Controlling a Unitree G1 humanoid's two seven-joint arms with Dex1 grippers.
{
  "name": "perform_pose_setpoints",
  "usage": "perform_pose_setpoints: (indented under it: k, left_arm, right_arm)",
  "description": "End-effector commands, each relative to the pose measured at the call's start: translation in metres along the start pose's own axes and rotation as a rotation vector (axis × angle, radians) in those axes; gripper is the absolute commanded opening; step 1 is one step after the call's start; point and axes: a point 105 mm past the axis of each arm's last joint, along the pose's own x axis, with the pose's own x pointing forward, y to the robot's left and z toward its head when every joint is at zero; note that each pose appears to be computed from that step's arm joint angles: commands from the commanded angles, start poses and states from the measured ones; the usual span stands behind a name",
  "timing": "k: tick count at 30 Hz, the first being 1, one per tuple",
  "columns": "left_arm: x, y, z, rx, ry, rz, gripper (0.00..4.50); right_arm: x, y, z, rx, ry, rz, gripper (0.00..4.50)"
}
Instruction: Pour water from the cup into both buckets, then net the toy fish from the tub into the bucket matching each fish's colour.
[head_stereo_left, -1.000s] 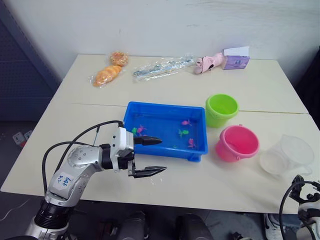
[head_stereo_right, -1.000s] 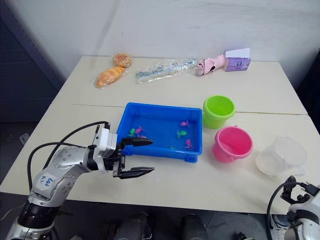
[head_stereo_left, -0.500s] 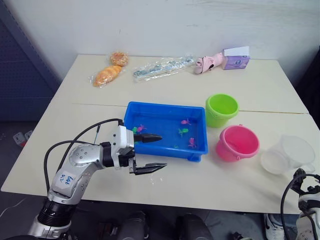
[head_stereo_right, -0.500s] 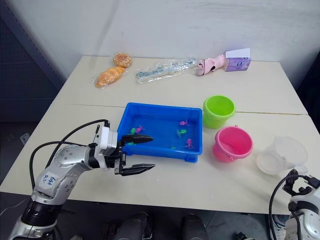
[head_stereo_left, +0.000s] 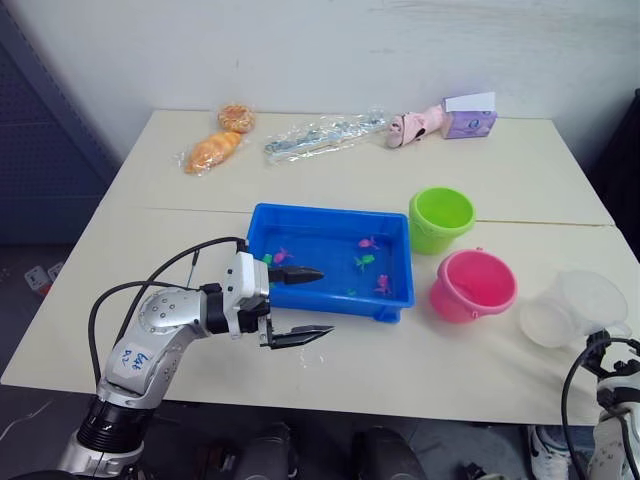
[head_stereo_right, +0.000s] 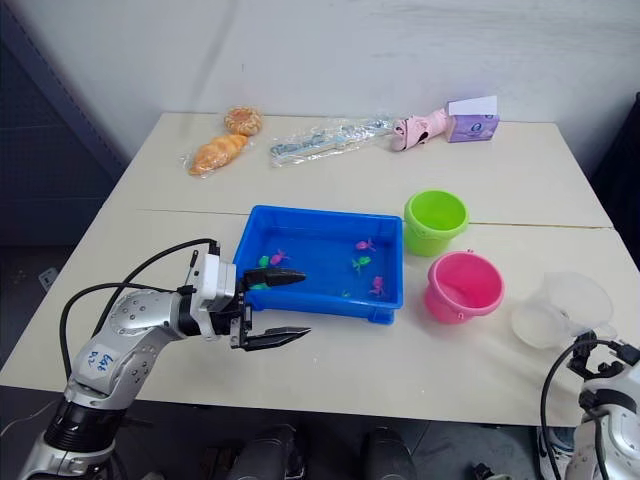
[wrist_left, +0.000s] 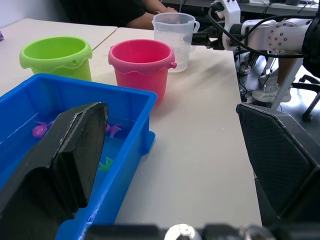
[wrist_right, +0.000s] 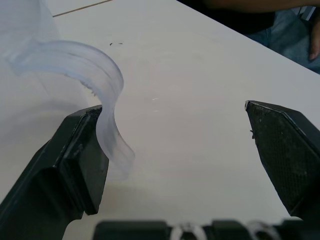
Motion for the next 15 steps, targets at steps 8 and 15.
perform_pose_setpoints:
  k: [8, 15]
  left_arm:
    - [0.003, -0.003, 0.004, 0.028, -0.010, -0.015, 4.50]
    - [0.002, -0.003, 0.003, 0.020, -0.007, -0.017, 4.50]
  right_arm:
    - [0.002, -0.003, 0.023, -0.006, -0.107, 0.033, 0.07]
    - [-0.007, -0.007, 0.043, -0.024, -0.163, 0.042, 0.03]
